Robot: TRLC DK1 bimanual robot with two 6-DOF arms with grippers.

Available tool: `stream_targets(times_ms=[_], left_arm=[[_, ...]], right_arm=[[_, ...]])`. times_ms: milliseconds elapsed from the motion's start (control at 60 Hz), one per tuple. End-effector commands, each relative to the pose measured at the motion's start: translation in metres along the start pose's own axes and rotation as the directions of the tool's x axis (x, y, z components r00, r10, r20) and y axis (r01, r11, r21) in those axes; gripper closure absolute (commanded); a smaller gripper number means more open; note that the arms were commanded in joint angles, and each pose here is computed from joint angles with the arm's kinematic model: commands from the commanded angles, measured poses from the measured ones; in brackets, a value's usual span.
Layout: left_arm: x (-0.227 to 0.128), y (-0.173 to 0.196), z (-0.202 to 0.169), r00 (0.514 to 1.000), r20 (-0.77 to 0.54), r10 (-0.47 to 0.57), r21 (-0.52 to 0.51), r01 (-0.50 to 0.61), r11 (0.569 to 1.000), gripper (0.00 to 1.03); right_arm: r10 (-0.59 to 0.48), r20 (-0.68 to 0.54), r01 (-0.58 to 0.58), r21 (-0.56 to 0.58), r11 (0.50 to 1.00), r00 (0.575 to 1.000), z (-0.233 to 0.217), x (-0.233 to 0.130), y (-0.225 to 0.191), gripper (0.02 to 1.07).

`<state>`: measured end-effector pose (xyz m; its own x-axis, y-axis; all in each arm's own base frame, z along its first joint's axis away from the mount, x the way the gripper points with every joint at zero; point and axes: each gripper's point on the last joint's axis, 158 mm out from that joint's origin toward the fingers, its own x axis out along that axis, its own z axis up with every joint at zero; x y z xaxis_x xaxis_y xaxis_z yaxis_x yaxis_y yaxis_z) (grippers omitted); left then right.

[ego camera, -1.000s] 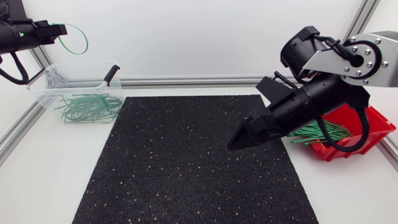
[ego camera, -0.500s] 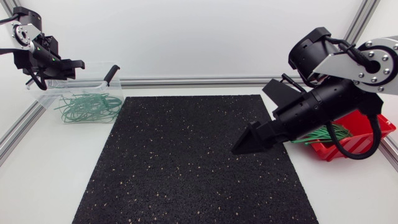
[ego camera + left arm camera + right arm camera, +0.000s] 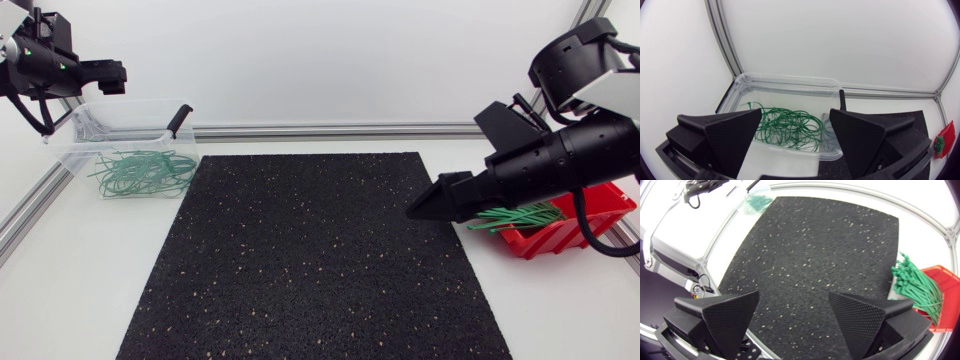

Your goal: Take a green cable tie from the red box, thread the tail through the head to close it, then place it in the transparent bin on the left.

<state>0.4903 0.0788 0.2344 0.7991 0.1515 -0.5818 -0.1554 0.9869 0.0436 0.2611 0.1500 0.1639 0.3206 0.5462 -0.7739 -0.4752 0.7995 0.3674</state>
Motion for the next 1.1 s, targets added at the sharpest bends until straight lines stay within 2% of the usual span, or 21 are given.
stream_targets(times_ms=[0, 200, 333, 583, 850, 1083], left_arm=[[-0.008, -0.007, -0.026, 1.0, -0.029, -0.007, 0.028, 0.008, 1.0, 0.04], [-0.033, -0.018, -0.053, 0.999, 0.041, -0.028, 0.05, 0.026, 0.998, 0.04], [-0.048, -0.023, -0.074, 0.998, 0.05, -0.039, 0.051, 0.037, 0.998, 0.04], [-0.071, -0.031, -0.113, 0.995, 0.083, -0.061, 0.064, 0.056, 0.996, 0.04], [-0.091, -0.036, -0.142, 0.98, 0.18, -0.083, 0.071, 0.071, 0.995, 0.04], [-0.102, -0.036, -0.16, 0.959, 0.268, -0.089, 0.066, 0.074, 0.995, 0.04]], right_arm=[[-0.072, 0.044, 0.073, -0.024, 0.997, 0.996, -0.005, -0.007, -0.02, 0.05], [-0.217, 0.147, 0.223, -0.026, 0.975, 0.965, -0.015, -0.028, -0.058, 0.05], [-0.304, 0.212, 0.317, -0.03, 0.948, 0.929, -0.025, -0.041, -0.075, 0.06], [-0.435, 0.35, 0.469, -0.016, 0.883, 0.83, -0.04, -0.065, -0.103, 0.06], [-0.555, 0.465, 0.612, 0.035, 0.79, 0.689, -0.051, -0.082, -0.122, 0.06], [-0.56, 0.548, 0.624, 0.086, 0.777, 0.621, -0.051, -0.08, -0.123, 0.06]])
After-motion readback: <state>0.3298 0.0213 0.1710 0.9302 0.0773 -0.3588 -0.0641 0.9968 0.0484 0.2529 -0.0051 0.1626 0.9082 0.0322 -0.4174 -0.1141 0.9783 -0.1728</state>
